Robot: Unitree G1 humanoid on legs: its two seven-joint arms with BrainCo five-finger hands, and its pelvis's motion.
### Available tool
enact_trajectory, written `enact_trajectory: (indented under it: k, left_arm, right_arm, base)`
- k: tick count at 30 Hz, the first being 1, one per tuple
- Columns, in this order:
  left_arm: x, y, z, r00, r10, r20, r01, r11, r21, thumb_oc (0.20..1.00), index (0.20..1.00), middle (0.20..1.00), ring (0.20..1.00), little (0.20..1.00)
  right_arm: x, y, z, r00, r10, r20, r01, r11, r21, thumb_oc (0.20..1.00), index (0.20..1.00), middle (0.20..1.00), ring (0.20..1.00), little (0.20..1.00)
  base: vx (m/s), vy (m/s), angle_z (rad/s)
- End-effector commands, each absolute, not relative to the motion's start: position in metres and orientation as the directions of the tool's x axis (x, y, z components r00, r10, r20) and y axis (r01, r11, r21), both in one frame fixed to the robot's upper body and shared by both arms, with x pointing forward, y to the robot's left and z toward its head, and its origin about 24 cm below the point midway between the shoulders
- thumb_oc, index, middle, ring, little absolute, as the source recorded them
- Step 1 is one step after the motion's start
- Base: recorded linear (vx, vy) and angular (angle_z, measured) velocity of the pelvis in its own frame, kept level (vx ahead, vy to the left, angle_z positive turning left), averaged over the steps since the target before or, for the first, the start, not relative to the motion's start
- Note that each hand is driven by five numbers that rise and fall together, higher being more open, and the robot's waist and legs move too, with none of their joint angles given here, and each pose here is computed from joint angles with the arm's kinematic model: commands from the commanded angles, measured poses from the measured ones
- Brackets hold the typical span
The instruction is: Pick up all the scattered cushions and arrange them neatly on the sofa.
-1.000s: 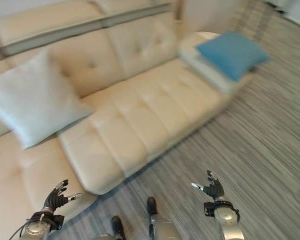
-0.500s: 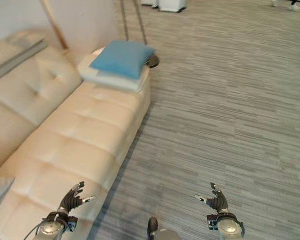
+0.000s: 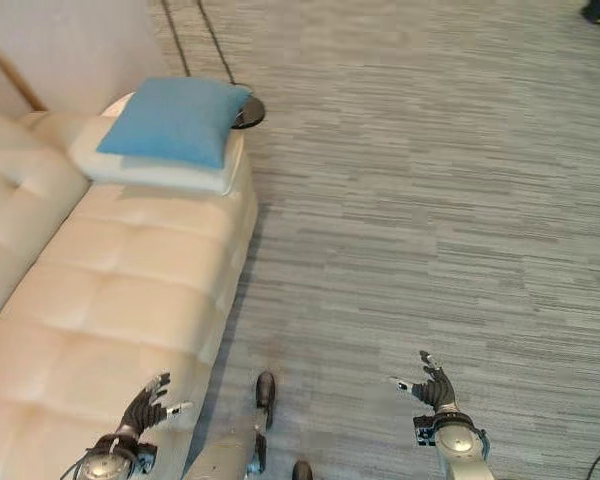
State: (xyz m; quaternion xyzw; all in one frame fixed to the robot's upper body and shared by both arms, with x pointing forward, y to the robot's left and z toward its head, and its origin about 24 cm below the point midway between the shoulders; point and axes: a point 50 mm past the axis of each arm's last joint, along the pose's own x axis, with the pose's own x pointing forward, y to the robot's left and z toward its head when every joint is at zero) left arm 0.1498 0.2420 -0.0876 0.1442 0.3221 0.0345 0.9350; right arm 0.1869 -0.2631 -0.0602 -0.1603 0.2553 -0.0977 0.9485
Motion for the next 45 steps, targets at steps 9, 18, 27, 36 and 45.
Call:
enact_trajectory:
  k: [9, 18, 27, 36, 45]
  left_arm:
    - [0.195, 0.253, -0.052, 0.898, 0.165, -0.409, 0.004, 0.925, 0.381, 1.000, 1.000, 1.000, 1.000, 1.000]
    - [0.193, 0.243, -0.060, 0.893, 0.153, -0.423, 0.010, 0.933, 0.360, 1.000, 1.000, 1.000, 1.000, 1.000]
    - [0.194, 0.230, -0.063, 0.892, 0.113, -0.437, 0.040, 0.945, 0.325, 1.000, 1.000, 1.000, 1.000, 1.000]
    - [0.195, 0.233, -0.062, 0.890, 0.135, -0.436, 0.013, 0.947, 0.320, 1.000, 1.000, 1.000, 1.000, 1.000]
    - [0.178, 0.251, -0.067, 0.859, 0.193, -0.475, -0.017, 0.937, 0.349, 1.000, 1.000, 1.000, 1.000, 1.000]
  right_arm:
    - [0.224, -0.245, -0.019, 0.954, -0.170, -0.249, 0.082, 0.941, -0.328, 1.000, 1.000, 1.000, 1.000, 1.000]
    - [0.212, -0.253, -0.030, 0.935, -0.189, -0.299, 0.066, 0.923, -0.379, 1.000, 1.000, 1.000, 1.000, 1.000]
    - [0.210, -0.270, -0.028, 0.919, -0.255, -0.302, 0.125, 0.913, -0.388, 1.000, 1.000, 1.000, 1.000, 1.000]
    - [0.208, -0.266, -0.033, 0.910, -0.260, -0.322, 0.121, 0.911, -0.394, 1.000, 1.000, 1.000, 1.000, 1.000]
    - [0.200, -0.250, -0.045, 0.906, -0.195, -0.376, 0.038, 0.922, -0.385, 1.000, 1.000, 1.000, 1.000, 1.000]
  base:
    - [0.35, 0.060, -0.22]
    - [0.53, -0.227, 0.39]
    - [0.34, -0.155, 0.16]
    - [0.38, 0.042, 0.08]
    - [0.51, 0.155, 0.28]
